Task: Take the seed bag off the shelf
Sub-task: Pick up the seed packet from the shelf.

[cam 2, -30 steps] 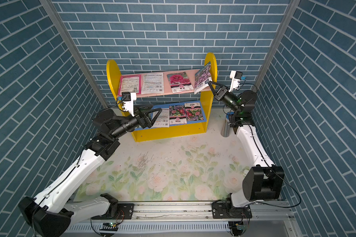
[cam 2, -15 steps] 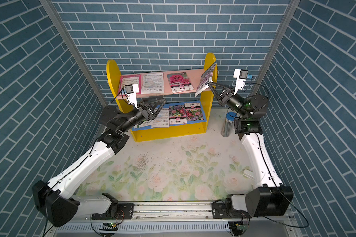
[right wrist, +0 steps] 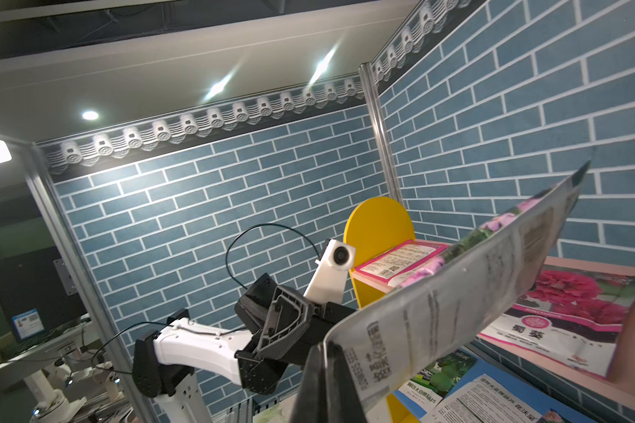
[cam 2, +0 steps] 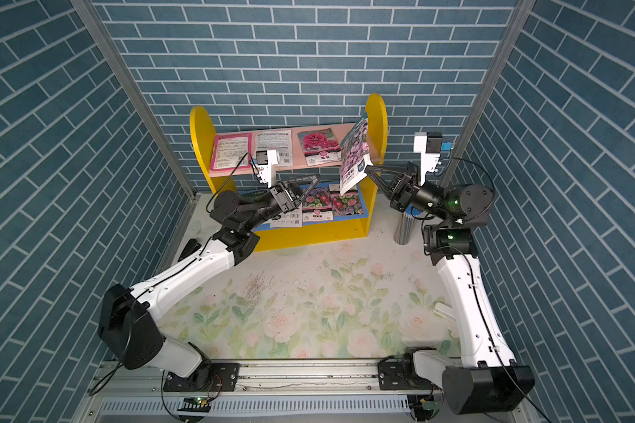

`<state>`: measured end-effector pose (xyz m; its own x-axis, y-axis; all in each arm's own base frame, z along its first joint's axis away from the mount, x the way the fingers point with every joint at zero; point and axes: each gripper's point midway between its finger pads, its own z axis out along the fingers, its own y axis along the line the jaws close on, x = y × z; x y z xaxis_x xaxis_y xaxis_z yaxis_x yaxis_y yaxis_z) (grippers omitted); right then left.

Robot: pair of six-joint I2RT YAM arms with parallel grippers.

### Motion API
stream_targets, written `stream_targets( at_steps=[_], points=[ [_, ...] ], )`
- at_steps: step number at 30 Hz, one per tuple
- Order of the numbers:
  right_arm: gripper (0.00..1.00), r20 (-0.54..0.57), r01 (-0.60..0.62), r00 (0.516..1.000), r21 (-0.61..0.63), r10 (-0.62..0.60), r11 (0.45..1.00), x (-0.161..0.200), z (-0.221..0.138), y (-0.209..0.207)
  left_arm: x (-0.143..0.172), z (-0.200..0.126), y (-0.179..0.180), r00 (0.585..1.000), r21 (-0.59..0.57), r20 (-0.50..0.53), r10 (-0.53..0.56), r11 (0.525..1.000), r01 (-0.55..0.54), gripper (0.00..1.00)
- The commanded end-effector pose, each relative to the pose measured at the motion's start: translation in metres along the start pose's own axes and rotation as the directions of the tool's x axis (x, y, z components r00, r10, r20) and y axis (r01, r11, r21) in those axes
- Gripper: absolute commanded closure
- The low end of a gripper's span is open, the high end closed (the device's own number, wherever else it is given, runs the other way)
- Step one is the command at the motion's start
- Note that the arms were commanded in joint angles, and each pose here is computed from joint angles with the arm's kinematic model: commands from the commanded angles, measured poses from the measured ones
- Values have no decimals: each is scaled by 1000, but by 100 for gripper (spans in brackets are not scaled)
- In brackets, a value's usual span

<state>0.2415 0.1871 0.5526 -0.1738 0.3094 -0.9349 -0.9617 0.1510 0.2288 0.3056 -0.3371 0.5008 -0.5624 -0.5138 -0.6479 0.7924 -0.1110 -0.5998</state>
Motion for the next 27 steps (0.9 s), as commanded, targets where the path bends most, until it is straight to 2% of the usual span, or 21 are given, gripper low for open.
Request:
stream_targets(
  at_steps=[1,10,14,16,18,19,23,27],
  points=[
    [100,-23,111,993,-83,-114,990,2,-2,34,-5,7,-31,999,150,9,-34,988,32,11],
    [100,-31,121,992,-117,-125,986,10,-4,49,12,22,-33,996,180,-44,-77,980,84,16],
    [100,-31,114,993,-111,-118,987,15,-5,47,12,23,-39,995,192,-52,-81,977,90,23],
    [100,-33,113,993,-102,-117,988,18,-6,45,13,23,-43,995,201,-60,-80,975,91,31],
    [100,-36,112,993,-86,-115,990,21,-7,43,14,22,-47,995,205,-63,-77,975,89,48],
    [100,-36,112,993,-79,-115,991,22,-7,42,14,22,-47,995,201,-63,-77,976,88,53],
    [100,-37,123,991,-51,-125,991,25,-10,41,16,21,-40,995,152,-71,-68,985,78,63],
    [100,-37,133,990,-12,-134,991,27,-12,38,17,18,-39,997,122,-67,-44,991,52,64]
  ],
)
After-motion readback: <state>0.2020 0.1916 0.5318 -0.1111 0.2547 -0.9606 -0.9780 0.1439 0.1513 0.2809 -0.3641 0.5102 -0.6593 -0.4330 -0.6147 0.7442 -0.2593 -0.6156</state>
